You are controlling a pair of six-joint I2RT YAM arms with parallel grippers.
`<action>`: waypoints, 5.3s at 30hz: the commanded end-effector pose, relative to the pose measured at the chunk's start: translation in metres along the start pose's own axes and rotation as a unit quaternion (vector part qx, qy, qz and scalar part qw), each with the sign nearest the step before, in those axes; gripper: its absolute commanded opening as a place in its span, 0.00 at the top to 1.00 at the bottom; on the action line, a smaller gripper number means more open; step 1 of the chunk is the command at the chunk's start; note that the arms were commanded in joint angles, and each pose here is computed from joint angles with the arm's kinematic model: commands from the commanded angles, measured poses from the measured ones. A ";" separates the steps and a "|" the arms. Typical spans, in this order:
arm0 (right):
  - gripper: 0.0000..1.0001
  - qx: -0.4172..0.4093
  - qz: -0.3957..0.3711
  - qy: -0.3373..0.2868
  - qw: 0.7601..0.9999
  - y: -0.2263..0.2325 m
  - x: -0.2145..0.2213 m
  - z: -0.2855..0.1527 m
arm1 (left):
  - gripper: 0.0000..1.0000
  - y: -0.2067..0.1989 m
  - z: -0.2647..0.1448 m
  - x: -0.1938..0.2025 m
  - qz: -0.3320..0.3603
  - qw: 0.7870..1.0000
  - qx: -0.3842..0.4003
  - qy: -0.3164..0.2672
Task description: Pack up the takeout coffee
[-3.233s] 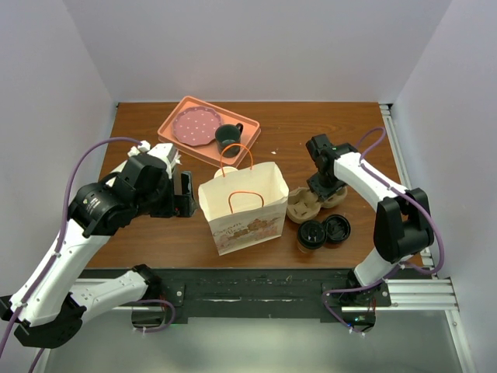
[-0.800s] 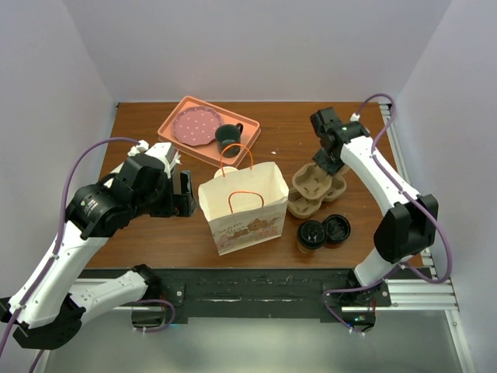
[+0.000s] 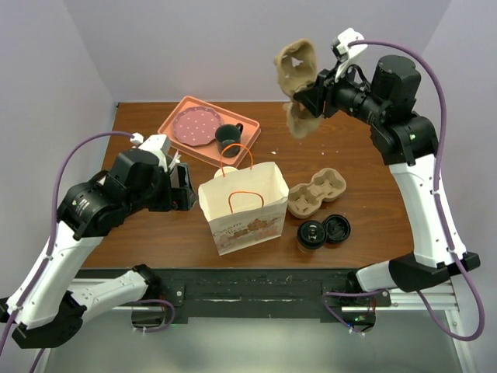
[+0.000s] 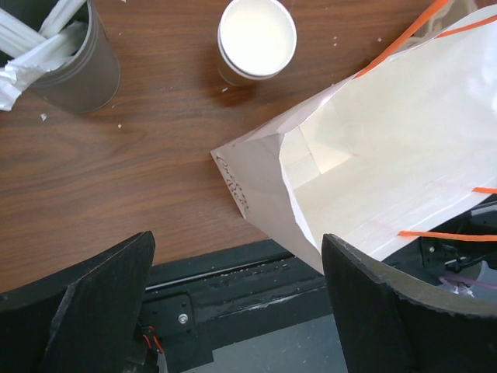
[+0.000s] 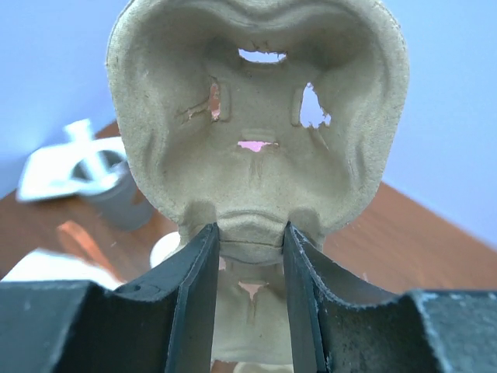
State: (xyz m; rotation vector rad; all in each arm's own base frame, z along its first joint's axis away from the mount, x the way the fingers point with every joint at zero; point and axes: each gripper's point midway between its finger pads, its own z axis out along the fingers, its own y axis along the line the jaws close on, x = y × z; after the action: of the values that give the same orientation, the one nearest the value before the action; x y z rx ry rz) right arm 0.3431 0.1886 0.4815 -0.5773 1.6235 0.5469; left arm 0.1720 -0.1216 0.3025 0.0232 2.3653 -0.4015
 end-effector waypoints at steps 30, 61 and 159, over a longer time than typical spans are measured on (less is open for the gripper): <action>0.76 -0.399 -0.274 0.064 0.873 0.162 0.103 -0.024 | 0.13 -0.017 0.003 0.002 -0.130 0.991 0.028 0.001; 0.78 -0.366 -0.317 0.041 0.874 0.177 0.090 0.015 | 0.28 -0.032 0.023 -0.008 -0.120 0.992 0.031 0.012; 0.79 -0.338 -0.418 0.344 0.770 0.181 0.228 -0.020 | 1.00 -0.055 0.050 -0.018 -0.093 0.993 0.066 0.023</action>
State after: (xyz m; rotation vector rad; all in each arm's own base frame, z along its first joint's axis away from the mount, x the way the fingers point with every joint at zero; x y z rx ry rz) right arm 0.1881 0.3025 0.2638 -2.0866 1.5701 0.2497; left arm 0.2070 -0.1838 0.2792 -0.1718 2.4326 -0.6254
